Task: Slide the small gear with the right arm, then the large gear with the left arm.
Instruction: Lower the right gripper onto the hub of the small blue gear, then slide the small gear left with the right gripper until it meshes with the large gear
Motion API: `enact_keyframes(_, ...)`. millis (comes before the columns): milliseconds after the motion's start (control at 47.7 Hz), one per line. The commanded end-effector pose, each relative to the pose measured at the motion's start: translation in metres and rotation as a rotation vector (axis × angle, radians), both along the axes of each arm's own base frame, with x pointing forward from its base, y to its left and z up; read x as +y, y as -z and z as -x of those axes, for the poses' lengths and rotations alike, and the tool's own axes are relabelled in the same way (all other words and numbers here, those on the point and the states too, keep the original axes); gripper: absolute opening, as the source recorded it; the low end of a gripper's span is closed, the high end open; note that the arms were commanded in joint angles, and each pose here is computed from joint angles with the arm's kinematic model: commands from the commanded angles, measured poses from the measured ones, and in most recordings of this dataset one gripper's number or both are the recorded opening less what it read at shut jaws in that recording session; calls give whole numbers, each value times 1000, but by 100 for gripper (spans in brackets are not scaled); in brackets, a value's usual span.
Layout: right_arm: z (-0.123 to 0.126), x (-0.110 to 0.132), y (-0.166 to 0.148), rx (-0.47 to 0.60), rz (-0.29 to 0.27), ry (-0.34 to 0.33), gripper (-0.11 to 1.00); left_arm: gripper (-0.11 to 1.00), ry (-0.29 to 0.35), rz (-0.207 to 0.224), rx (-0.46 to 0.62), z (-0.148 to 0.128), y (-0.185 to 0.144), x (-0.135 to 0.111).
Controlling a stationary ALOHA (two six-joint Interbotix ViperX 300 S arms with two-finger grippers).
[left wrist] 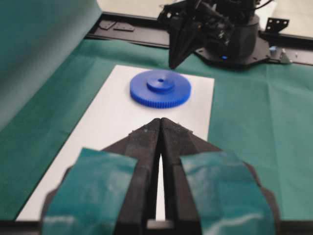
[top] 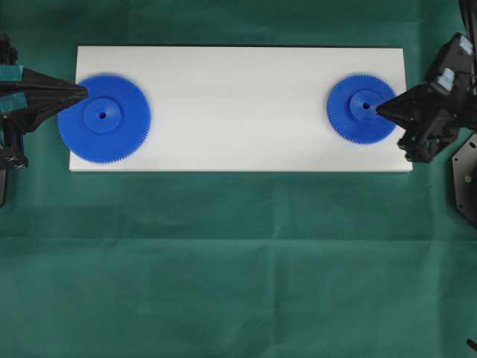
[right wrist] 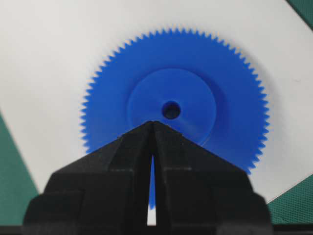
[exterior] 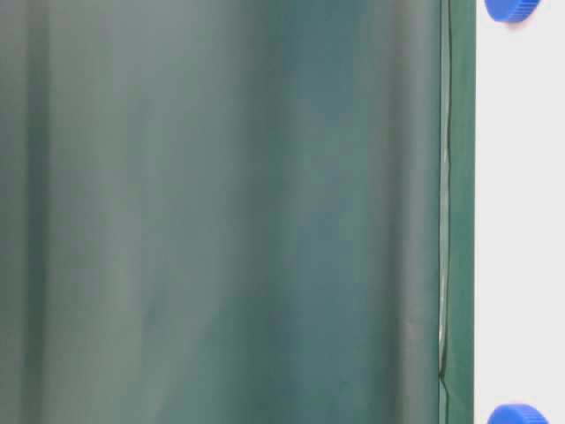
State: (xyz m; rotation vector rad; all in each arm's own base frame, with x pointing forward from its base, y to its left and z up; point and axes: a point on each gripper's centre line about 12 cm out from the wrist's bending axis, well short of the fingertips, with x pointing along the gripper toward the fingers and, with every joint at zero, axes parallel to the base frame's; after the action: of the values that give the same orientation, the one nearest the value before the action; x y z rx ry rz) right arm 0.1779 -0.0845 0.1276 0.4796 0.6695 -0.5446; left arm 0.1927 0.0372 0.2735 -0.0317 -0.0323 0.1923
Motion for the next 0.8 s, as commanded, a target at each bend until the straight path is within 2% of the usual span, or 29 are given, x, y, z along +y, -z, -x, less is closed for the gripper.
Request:
enact_keyframes(0,-10,-7,-3,-11,5,9,50,0,-3,-3,-9,-2,-2,1)
enact_keyframes(399,-23,-17,8,35,-15,21,50,0,-2,2,3,0,4,0)
enact_keyframes(776,-30,-25,1,19,-3,32,50,0,-2,2,3,2,6,0)
